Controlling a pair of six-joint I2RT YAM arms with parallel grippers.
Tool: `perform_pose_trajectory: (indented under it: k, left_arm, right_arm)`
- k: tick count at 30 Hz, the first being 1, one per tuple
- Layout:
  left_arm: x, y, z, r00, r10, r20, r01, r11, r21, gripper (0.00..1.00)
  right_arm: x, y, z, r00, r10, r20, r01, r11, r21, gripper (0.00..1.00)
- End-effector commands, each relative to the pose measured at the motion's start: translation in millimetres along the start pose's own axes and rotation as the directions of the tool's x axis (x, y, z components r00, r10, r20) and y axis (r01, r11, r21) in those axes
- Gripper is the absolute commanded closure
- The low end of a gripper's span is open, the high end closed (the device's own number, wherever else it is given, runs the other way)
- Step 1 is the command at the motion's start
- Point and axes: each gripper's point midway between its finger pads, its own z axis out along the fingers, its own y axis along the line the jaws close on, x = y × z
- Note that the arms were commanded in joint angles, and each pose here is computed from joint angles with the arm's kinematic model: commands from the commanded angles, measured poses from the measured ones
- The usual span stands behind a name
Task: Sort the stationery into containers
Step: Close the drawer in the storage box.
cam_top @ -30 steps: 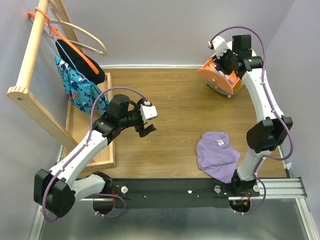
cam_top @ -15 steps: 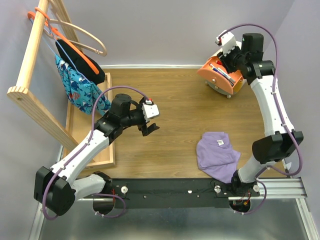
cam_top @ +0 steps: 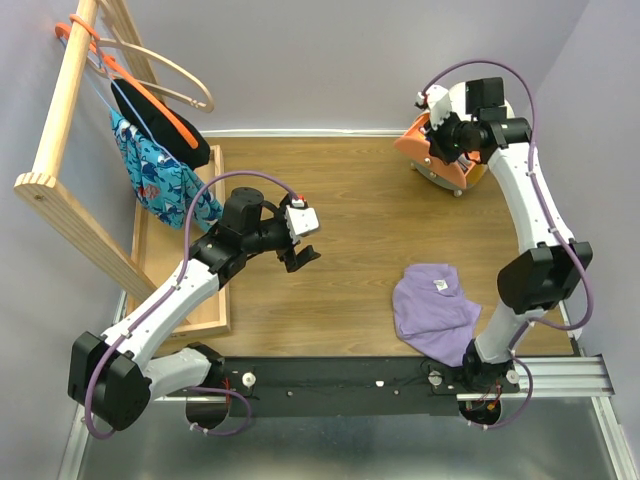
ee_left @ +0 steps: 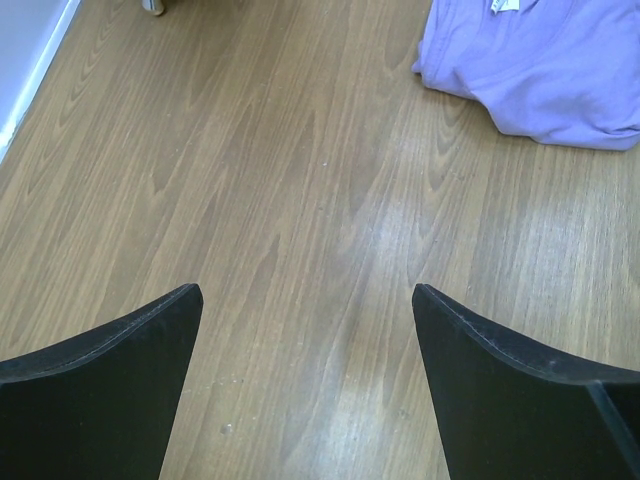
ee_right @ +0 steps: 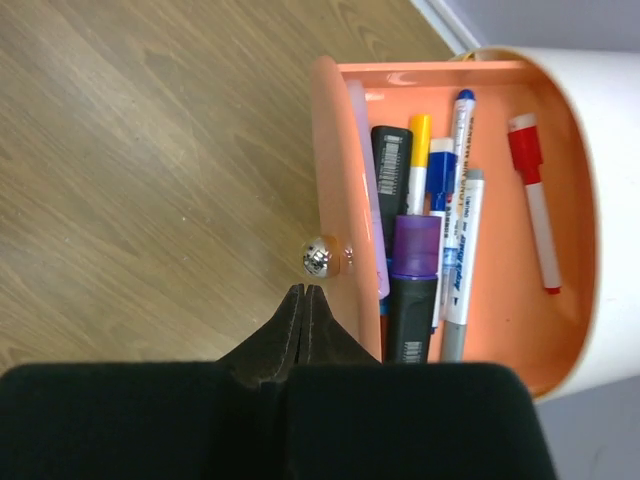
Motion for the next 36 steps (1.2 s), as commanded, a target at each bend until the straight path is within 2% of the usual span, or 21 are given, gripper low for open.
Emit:
perform_pose_trajectory:
  k: [1, 16, 36]
  left_arm:
    - [-7.1, -0.9, 1.0, 1.000, 0.007, 0.029, -0.007, 1.000, 0.003, 0.05]
    - [-4.8, 0.3, 3.6, 1.000, -0.002, 0.030, 0.002, 1.000, -0.002, 0.05]
    - [-1.4, -2.1, 2.8, 0.999, -0.013, 0.031, 0.013, 1.000, -0.006, 0.05]
  right_arm:
    - [3.0, 2.6, 4.2, 0.999, 0.041, -0.023, -0.042, 0.998, -0.040, 0.99]
    - [30.4, -56.7, 24.0, 0.986, 0.044, -0.162, -0.005, 0.971, 0.237, 0.99]
    - [55.9, -99.3, 33.9, 0.968, 0.129, -0.215, -0.009, 0.877, 0.481, 0.99]
